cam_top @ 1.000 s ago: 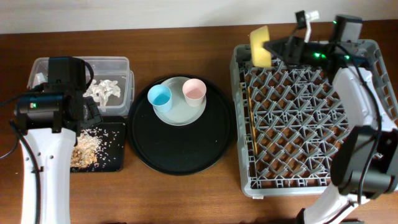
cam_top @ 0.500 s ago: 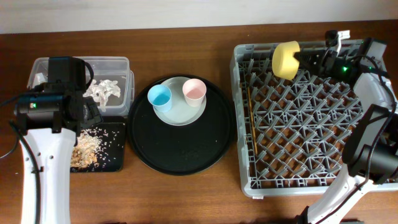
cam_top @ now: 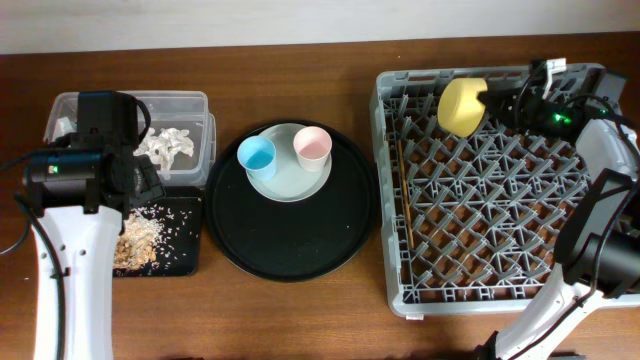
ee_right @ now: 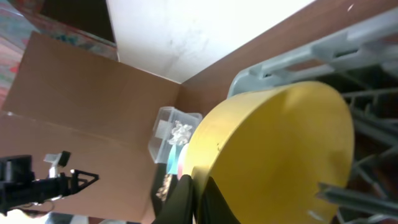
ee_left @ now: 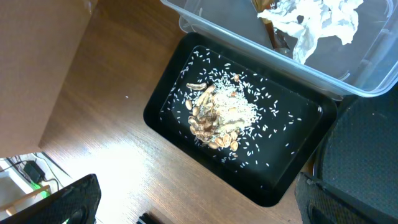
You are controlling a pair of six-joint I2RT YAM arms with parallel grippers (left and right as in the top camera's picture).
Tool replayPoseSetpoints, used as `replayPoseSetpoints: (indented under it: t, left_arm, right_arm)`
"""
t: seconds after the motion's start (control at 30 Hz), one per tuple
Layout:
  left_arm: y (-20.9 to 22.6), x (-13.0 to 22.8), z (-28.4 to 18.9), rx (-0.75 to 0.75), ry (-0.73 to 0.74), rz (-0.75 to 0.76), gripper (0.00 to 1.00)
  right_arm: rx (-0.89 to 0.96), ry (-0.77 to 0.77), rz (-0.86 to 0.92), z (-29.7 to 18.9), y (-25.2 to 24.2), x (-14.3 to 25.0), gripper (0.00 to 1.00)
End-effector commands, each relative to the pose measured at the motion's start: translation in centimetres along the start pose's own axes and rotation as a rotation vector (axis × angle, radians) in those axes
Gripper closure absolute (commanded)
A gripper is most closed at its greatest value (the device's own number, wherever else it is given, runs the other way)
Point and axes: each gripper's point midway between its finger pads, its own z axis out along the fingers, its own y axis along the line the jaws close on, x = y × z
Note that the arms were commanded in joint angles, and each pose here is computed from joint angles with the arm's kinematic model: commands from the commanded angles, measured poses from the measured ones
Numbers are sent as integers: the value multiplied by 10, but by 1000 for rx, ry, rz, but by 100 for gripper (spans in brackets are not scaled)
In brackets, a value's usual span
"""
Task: Sort waste into correct bins and load items into the dishwasher rack
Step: 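Lift the yellow bowl into the back of the dish rack and release, then reach the right gripper to the pink cup on the white plate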
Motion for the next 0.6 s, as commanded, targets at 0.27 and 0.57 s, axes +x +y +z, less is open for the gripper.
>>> replayPoseSetpoints:
  t: [0.27, 0.57]
  left_arm:
    - [5, -3, -5, -6, -20, -9, 1]
    - [5, -3, -5, -6, -20, -9, 1]
  right_arm:
    - [37, -85, -118, -32, 3, -27, 50]
    - [760, -180, -141, -99, 24, -28, 49]
